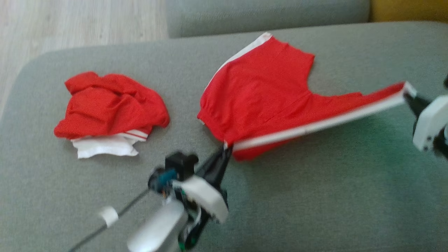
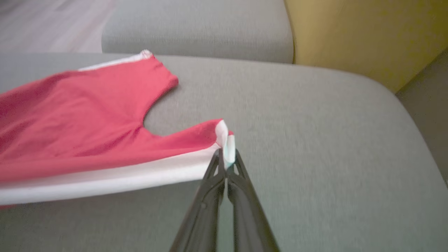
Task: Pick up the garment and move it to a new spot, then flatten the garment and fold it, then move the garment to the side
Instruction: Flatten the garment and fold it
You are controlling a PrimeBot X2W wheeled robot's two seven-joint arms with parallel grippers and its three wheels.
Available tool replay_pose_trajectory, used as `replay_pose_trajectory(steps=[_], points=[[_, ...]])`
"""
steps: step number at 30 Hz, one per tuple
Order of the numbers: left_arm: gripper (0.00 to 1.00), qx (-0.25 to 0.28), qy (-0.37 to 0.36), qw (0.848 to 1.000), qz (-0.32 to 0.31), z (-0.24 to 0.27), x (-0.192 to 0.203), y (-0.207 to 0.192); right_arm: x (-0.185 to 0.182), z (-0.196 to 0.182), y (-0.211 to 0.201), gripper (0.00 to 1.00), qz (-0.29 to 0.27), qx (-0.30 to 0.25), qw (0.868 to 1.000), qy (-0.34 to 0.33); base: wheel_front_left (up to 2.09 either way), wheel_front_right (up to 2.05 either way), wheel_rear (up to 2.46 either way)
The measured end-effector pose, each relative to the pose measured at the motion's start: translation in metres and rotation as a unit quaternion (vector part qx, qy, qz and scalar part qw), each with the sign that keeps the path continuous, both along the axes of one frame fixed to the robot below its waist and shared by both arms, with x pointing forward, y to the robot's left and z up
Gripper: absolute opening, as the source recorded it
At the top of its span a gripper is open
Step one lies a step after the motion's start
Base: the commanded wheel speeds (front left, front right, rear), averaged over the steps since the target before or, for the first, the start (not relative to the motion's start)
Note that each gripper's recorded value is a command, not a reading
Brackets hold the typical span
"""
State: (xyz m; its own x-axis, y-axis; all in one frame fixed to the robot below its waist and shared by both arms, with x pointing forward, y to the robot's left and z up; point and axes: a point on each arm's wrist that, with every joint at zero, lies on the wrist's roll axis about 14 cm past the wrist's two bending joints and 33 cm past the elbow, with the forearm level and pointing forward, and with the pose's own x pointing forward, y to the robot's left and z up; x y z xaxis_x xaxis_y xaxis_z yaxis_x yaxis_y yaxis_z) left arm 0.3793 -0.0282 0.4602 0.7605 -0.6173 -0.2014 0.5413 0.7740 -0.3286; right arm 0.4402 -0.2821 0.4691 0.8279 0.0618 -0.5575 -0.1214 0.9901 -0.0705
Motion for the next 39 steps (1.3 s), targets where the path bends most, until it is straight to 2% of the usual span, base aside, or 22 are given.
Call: replay_pose_trajectory(steps=[6,10,14,24,39], points=[[0.0,0.006,-0.021,0.999,0.026,0.016,0.048,0.013,0.059,0.03,0.025,0.0,0.015,-0.006,0.997,-0.076,0.0,0.0,0.0],[0.0,0.019,-0.017,0.999,0.037,0.012,0.066,0.022,0.086,0.034,0.042,0.0,0.028,-0.012,0.995,-0.09,0.0,0.0,0.0],[0.0,0.046,0.003,0.998,0.052,-0.004,0.085,0.036,0.114,0.024,0.066,0.0,0.05,-0.024,0.995,-0.086,0.0,0.0,0.0],[0.0,0.075,0.034,0.994,0.071,-0.03,0.105,0.061,0.174,0.001,0.119,0.0,0.107,-0.059,0.989,-0.085,0.0,0.0,0.0],[0.0,0.081,0.059,0.993,0.067,-0.053,0.118,0.069,0.219,-0.049,0.147,0.0,0.127,-0.064,0.987,-0.072,0.0,0.0,0.0]])
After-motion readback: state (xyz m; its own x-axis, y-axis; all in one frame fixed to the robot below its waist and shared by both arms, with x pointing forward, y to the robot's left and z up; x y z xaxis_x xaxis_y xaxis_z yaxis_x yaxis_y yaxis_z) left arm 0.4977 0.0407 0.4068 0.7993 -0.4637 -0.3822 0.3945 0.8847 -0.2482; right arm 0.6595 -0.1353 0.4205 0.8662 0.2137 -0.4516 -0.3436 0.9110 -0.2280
